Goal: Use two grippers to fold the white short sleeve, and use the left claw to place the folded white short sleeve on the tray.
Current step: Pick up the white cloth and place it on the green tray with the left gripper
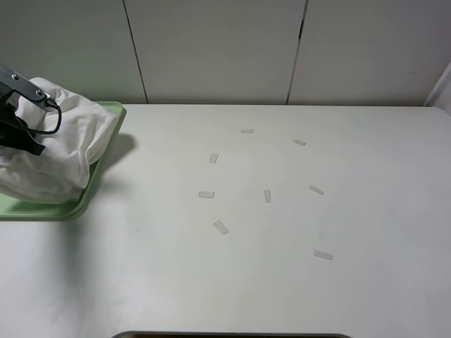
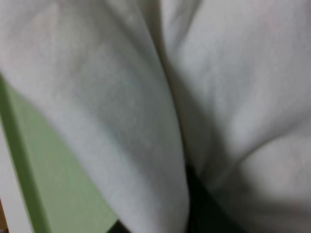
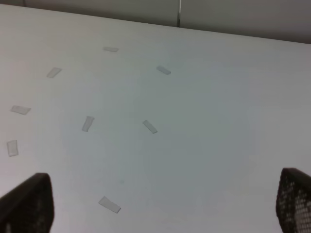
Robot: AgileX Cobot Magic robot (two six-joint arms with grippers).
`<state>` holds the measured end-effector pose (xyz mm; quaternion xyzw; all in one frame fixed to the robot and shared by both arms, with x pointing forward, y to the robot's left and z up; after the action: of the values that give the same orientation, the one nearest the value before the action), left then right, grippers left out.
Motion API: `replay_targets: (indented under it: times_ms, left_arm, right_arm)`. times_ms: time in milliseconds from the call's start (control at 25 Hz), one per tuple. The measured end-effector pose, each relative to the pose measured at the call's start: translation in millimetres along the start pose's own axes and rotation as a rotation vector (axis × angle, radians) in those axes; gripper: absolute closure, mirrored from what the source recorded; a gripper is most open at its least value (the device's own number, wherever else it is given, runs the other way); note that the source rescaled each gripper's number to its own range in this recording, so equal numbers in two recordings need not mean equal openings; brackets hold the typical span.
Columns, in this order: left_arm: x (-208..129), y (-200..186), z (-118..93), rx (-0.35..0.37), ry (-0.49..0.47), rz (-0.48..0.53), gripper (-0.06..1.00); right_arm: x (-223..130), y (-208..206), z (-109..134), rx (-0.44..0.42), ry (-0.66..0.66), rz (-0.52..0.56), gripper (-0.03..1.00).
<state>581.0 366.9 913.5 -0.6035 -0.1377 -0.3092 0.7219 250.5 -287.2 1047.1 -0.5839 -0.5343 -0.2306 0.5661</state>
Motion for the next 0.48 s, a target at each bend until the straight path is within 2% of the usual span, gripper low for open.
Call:
replay_targets:
  times_ms: [120, 200, 240, 320, 360, 400, 440, 480]
  left_arm:
    - [-1.0, -0.1, 2.4, 0.005, -0.008, 0.001, 0.88]
    - [-0.8, -0.1, 2.7, 0.007, -0.009, -0.001, 0.81]
    - [-0.6, -0.1, 3.0, 0.010, -0.009, -0.003, 0.72]
    - [-0.1, -0.1, 3.5, 0.015, -0.011, -0.007, 0.47]
    - [0.0, -0.1, 3.7, 0.016, -0.011, -0.008, 0.47]
    - [0.3, -0.1, 4.0, 0.019, -0.015, -0.011, 0.40]
    - [0.9, -0.2, 4.8, 0.026, -0.029, -0.017, 0.29]
    - [2.7, -0.5, 6.9, 0.044, -0.066, -0.033, 0.10]
  right_arm:
    - [0.0, 0.0, 0.0, 0.000, 0.000, 0.000, -0.03]
    - [0.0, 0.0, 0.0, 0.000, 0.000, 0.000, -0.03]
    - [0.0, 0.0, 0.0, 0.000, 0.000, 0.000, -0.03]
    - [-0.1, 0.0, 0.0, 0.000, 0.000, 0.001, -0.03]
    - [-0.1, 0.0, 0.0, 0.000, 0.000, 0.001, -0.03]
    - [-0.1, 0.0, 0.0, 0.000, 0.000, 0.001, -0.03]
    - [-0.1, 0.0, 0.0, 0.000, 0.000, 0.001, -0.03]
    - [-0.1, 0.0, 0.0, 0.000, 0.000, 0.001, -0.03]
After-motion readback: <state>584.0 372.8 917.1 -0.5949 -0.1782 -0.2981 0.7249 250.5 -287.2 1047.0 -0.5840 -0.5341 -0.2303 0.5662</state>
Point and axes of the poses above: a point on each arm's last joint axis where the gripper is mounted, y pointing out along that axis toward the gripper, z along the wrist's bending axis when the last joint is at zero, x = y × z, the point moved 2 cm from there along y, pointing out along that axis toward the gripper, and after that the axes turned 14 degrees about -y, right-handed, at the moved point
